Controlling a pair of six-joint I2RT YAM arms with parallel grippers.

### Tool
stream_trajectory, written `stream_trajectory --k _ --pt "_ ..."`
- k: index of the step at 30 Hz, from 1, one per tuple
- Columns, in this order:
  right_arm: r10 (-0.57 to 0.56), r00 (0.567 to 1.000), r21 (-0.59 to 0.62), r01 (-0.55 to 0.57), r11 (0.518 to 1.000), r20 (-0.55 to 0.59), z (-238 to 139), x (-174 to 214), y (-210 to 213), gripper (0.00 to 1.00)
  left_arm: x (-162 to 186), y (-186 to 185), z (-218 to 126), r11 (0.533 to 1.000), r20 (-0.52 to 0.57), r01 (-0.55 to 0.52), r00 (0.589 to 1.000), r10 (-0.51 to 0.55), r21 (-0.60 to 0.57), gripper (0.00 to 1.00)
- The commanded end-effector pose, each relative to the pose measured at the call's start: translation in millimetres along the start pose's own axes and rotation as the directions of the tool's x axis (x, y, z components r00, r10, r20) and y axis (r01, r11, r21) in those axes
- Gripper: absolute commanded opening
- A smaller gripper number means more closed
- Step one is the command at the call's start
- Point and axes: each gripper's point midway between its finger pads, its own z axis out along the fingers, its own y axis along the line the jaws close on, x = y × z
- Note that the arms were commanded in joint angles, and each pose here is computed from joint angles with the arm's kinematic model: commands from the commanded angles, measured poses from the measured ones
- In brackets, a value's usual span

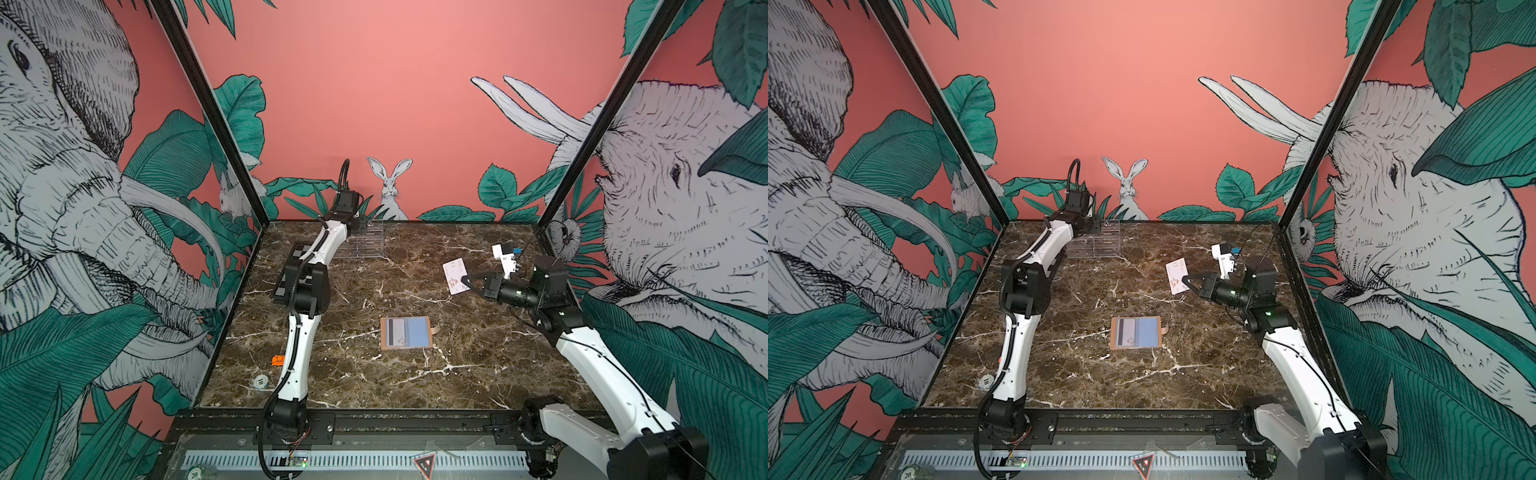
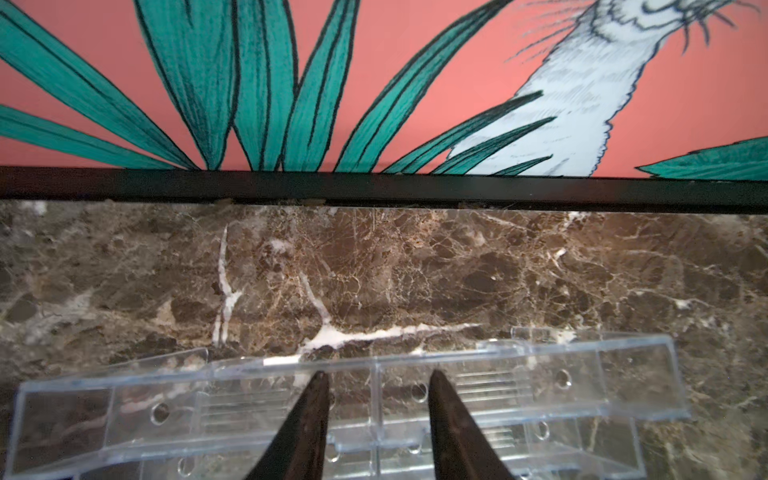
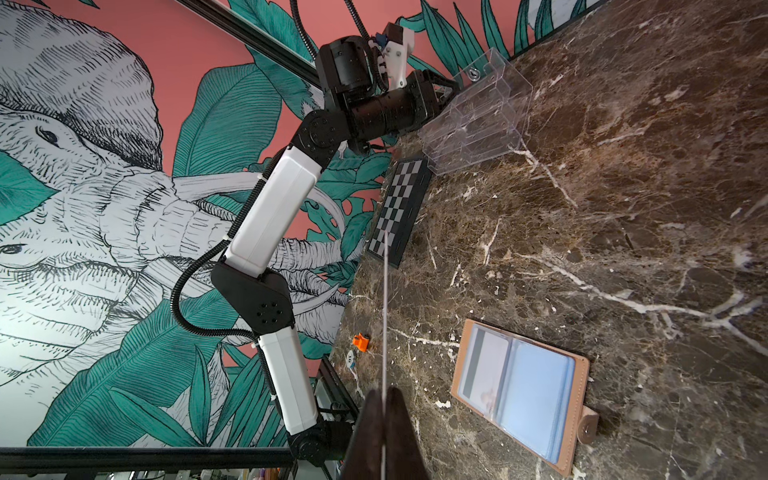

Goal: Take the credit cards out of the card holder

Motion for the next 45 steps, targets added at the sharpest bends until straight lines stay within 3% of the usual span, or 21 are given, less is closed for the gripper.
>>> stream_trajectory --k 1,12,26,35,45 --pt "-0.029 0.999 -0.024 0.03 0.999 0.022 0.3 -5.1 3.8 0.0 -1.8 9.0 0.0 1.0 0.006 0.0 1.0 0.0 -0.03 0.4" --pt "-0.021 1.0 -0.027 0.021 0.999 0.021 1.8 -4.4 1.3 0.0 -5.5 9.2 2.1 0.999 0.035 -0.014 0.999 0.015 -0.036 0.36" --pt "-0.012 1.0 -0.032 0.013 0.999 0.01 3.2 -0.7 -1.9 0.0 -11.2 3.5 -10.0 1.0 0.061 -0.013 0.998 0.013 -0.01 0.2" --pt "-0.01 1.0 -0.026 0.011 1.0 0.014 2.3 1.1 -3.9 0.0 -13.4 -13.9 -39.3 1.0 0.076 -0.013 0.997 0.014 -0.011 0.14" --pt "-0.009 1.0 -0.017 0.009 1.0 0.022 0.8 3.4 -6.5 0.0 17.2 -49.5 -82.5 0.999 0.053 0.009 0.999 -0.007 -0.036 0.06"
